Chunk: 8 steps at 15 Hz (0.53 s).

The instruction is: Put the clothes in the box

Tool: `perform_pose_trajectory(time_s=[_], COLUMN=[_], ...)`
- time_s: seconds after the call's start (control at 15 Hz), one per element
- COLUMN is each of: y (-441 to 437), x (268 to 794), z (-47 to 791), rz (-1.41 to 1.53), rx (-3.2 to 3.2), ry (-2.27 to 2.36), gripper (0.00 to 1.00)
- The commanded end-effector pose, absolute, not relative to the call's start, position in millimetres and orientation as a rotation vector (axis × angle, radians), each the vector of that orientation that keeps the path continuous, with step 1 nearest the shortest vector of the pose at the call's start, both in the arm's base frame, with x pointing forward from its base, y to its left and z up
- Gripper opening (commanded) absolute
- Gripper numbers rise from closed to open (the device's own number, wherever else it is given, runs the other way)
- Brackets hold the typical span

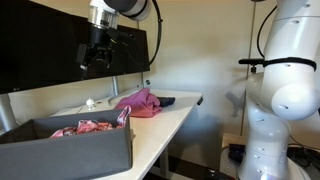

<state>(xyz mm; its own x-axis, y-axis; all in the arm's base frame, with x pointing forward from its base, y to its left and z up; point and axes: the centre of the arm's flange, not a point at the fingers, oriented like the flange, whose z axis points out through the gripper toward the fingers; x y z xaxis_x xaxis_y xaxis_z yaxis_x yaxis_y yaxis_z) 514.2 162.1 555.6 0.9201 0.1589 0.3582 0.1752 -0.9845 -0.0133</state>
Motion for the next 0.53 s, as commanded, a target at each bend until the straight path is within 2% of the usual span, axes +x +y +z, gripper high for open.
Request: perform_pose_trajectory(time_s=[0.0, 0.47], y=[118, 16], x=[504, 507], z=[552, 532], rz=[-0.622, -0.638], rx=[-3.054, -3.119], ry=[-0.128, 0.089], gripper=[1.00, 1.00])
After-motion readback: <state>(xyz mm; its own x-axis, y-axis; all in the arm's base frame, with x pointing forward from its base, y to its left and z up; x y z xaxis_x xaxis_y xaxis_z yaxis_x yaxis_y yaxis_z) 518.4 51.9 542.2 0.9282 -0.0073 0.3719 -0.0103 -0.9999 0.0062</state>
